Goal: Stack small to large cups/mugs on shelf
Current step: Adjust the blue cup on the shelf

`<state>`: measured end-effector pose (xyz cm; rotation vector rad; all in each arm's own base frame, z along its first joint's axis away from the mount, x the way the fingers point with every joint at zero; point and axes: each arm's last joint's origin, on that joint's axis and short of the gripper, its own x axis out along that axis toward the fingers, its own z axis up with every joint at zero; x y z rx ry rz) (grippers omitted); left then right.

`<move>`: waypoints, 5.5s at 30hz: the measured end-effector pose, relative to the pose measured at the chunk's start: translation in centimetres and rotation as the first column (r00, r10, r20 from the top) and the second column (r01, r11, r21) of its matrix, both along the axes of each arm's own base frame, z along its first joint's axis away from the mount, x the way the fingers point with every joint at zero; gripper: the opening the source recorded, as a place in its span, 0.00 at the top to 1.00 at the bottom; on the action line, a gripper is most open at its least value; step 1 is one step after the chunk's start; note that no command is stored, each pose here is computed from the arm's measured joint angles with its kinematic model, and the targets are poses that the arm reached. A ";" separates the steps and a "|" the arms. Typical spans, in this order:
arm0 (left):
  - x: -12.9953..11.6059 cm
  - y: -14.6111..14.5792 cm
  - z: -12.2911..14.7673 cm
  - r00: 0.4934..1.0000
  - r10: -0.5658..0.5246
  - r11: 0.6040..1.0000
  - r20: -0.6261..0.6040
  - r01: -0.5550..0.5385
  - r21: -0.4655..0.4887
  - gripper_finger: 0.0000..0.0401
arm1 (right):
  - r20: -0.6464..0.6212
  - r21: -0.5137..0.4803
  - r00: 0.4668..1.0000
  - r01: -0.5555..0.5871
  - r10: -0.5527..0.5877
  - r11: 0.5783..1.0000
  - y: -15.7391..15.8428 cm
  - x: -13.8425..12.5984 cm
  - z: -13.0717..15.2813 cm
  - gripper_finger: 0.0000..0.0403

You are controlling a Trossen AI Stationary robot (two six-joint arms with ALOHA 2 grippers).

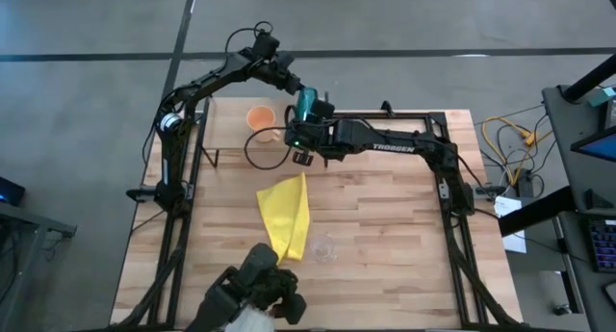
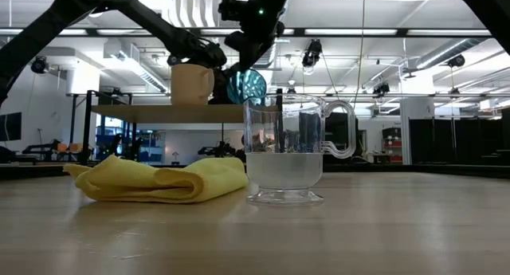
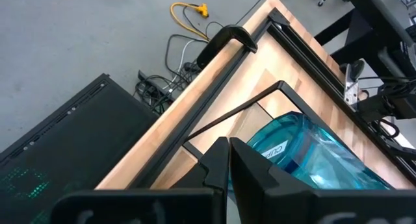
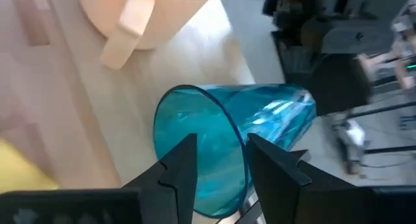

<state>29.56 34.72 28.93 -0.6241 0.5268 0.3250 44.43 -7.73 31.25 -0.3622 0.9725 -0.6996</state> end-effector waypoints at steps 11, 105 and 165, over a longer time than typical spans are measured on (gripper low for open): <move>0.3 -0.4 -0.1 1.000 -0.020 1.000 0.000 0.020 -0.016 1.00 | -0.047 -0.118 0.999 0.019 -0.025 0.993 -0.4 0.3 -0.7 0.72; -6.7 -18.6 9.7 0.999 0.018 0.966 -0.027 -0.011 0.259 1.00 | 0.311 0.586 0.947 -0.127 -0.077 0.800 -10.3 -9.9 10.7 0.98; -1.5 -16.6 5.4 0.997 -0.037 0.981 -0.064 0.048 0.189 1.00 | 0.409 0.552 0.912 -0.212 -0.040 0.807 -11.2 -7.8 9.1 0.82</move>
